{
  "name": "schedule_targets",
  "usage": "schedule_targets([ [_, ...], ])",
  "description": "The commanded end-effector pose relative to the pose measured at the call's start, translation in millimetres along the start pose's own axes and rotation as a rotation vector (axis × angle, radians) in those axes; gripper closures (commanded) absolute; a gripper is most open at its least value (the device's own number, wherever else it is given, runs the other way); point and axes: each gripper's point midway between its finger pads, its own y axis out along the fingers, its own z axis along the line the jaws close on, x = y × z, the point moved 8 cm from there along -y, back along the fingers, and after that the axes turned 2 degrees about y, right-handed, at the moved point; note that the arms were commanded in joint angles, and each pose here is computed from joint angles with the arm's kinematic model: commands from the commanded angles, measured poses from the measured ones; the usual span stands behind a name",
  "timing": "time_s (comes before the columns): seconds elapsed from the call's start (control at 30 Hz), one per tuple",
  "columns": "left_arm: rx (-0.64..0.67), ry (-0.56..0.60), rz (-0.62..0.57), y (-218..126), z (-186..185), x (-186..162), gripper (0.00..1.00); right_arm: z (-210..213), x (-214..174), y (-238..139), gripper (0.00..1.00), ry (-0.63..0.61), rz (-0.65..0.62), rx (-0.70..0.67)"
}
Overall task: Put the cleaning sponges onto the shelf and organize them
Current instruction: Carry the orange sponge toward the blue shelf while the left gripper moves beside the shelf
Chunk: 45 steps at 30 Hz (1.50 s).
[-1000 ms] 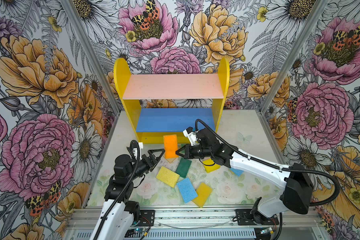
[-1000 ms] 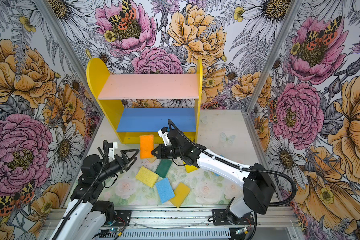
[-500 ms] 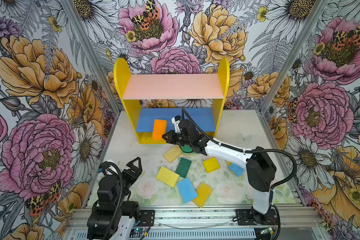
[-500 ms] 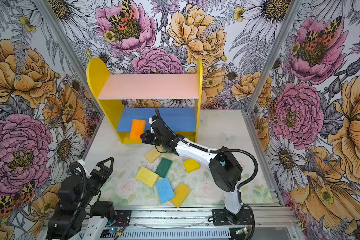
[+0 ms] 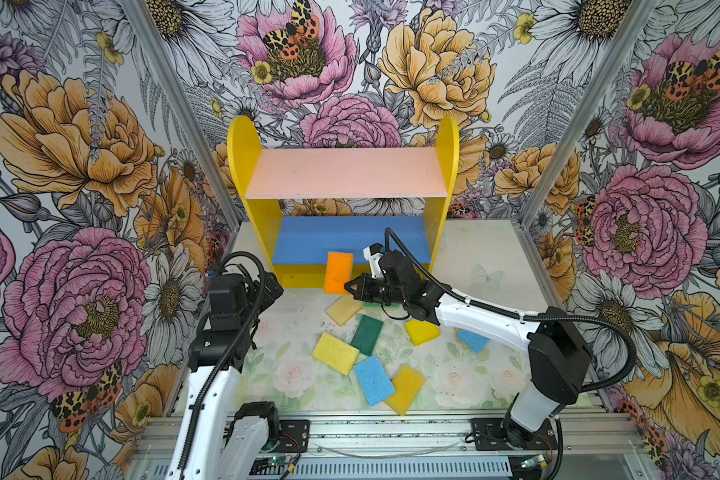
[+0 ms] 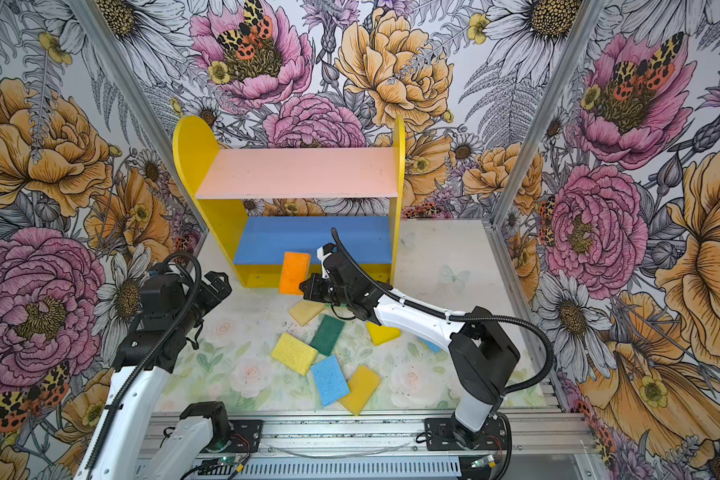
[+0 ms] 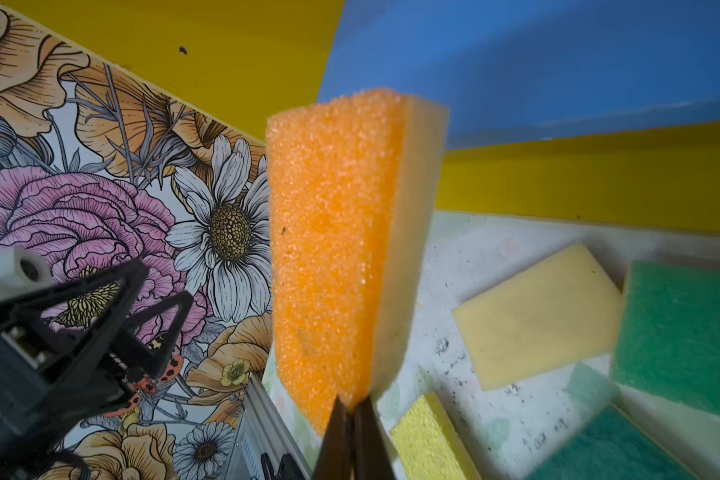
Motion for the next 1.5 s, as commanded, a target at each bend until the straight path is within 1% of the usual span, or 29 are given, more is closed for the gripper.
schedule_targets([
  [0.0,-0.102,0.109,-0.116,15,-15,33,0.01,4,-1,-24,1.0,-0.01,-0.009,0.041],
  [0.13,-0.152,0.195,-0.139,41,-25,45,0.02,0,-4,-42,1.0,-0.007,-0.004,0.059],
  [0.2,-0.177,0.218,-0.159,53,-29,50,0.02,0,-7,-47,1.0,-0.01,0.011,0.071],
  [0.23,-0.185,0.231,-0.168,59,-31,51,0.04,-6,0,-51,1.0,0.001,-0.003,0.065],
  [0.3,-0.186,0.249,-0.176,70,-35,55,0.07,-9,2,-56,1.0,0.003,-0.001,0.071],
  [0.47,-0.127,0.291,-0.227,94,-35,61,0.16,-14,7,-66,1.0,0.013,-0.001,0.084],
  [0.53,-0.122,0.312,-0.247,103,-35,61,0.19,-16,8,-69,1.0,0.018,0.001,0.084],
  [0.63,-0.134,0.322,-0.229,118,-35,62,0.26,-19,9,-71,1.0,0.025,0.005,0.081],
  [0.73,-0.135,0.313,-0.21,130,-33,64,0.3,-21,7,-72,1.0,0.034,0.011,0.077],
  [0.8,-0.141,0.298,-0.221,134,-31,65,0.34,-21,7,-72,1.0,0.039,0.014,0.077],
  [0.87,-0.166,0.288,-0.227,137,-33,66,0.37,-21,7,-72,1.0,0.04,0.015,0.075],
  [0.93,-0.215,0.293,-0.213,143,-38,65,0.41,-22,7,-72,1.0,0.042,0.015,0.07],
  [1.03,-0.252,0.3,-0.188,151,-45,63,0.45,-23,7,-71,1.0,0.046,0.014,0.065],
  [1.07,-0.263,0.303,-0.181,153,-47,62,0.5,-23,7,-71,1.0,0.047,0.013,0.066],
  [1.13,-0.291,0.308,-0.164,157,-53,59,0.53,-22,8,-72,1.0,0.051,0.009,0.065],
  [1.2,-0.304,0.321,-0.161,158,-59,57,0.55,-22,8,-72,1.0,0.054,0.006,0.064],
  [1.27,-0.29,0.347,-0.174,155,-64,54,0.6,-22,9,-72,1.0,0.053,0.002,0.062],
  [1.33,-0.298,0.372,-0.179,153,-69,50,0.73,-21,9,-72,1.0,0.054,-0.001,0.062],
  [1.37,-0.311,0.381,-0.171,153,-70,48,0.77,-22,9,-72,1.0,0.054,-0.001,0.06],
  [1.47,-0.356,0.389,-0.138,150,-77,44,0.79,-23,8,-71,1.0,0.055,-0.001,0.057],
])
